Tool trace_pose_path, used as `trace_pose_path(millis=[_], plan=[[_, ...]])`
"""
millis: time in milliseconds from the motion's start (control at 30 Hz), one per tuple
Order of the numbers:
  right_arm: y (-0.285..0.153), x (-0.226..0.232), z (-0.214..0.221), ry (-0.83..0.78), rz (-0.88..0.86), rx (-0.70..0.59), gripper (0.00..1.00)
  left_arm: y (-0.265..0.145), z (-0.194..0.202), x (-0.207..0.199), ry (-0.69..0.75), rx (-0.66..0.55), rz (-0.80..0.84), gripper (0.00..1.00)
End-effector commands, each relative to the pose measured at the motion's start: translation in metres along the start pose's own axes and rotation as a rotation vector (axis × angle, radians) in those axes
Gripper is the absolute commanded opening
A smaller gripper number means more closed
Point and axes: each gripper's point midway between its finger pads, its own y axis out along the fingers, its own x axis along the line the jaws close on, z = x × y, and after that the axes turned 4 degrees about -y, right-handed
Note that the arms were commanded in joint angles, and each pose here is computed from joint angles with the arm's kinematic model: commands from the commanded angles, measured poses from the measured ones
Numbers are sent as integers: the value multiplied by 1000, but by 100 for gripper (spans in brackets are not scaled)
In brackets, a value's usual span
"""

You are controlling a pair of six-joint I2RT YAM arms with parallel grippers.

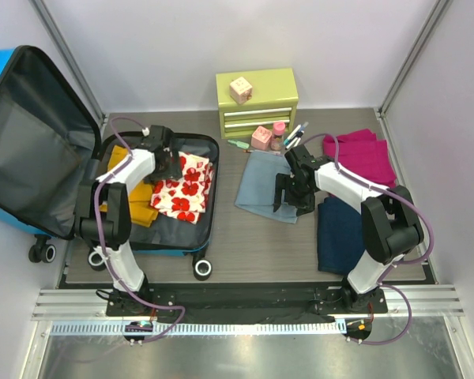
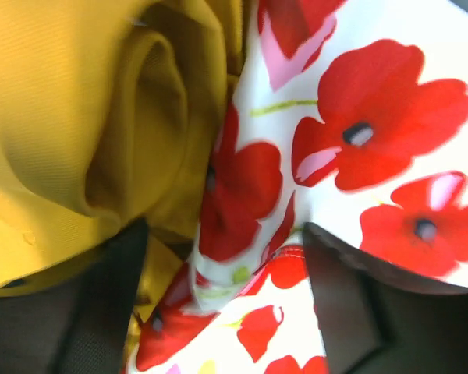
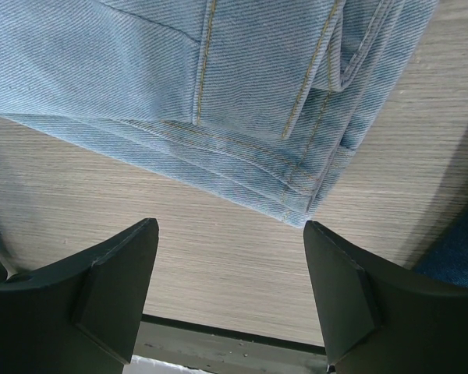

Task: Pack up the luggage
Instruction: Place the clothes in the luggage.

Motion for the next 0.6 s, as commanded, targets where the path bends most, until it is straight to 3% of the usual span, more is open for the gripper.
trace_pose_path(millis=[0,233,433,567], plan=[[-14,8,-15,-25,-21,-51,81,-52,-28,-14,-45,-83,121,85],[-14,8,-14,-29,-23,-45,81,-86,-29,-2,-49,-122,112,89],[-12,7,-11,-28,-19,-38,81,-84,11,-2,-23,-31,154,72],[-8,3,-7,-25,-10,-26,81,-91,18,-23,21,-45,229,65]])
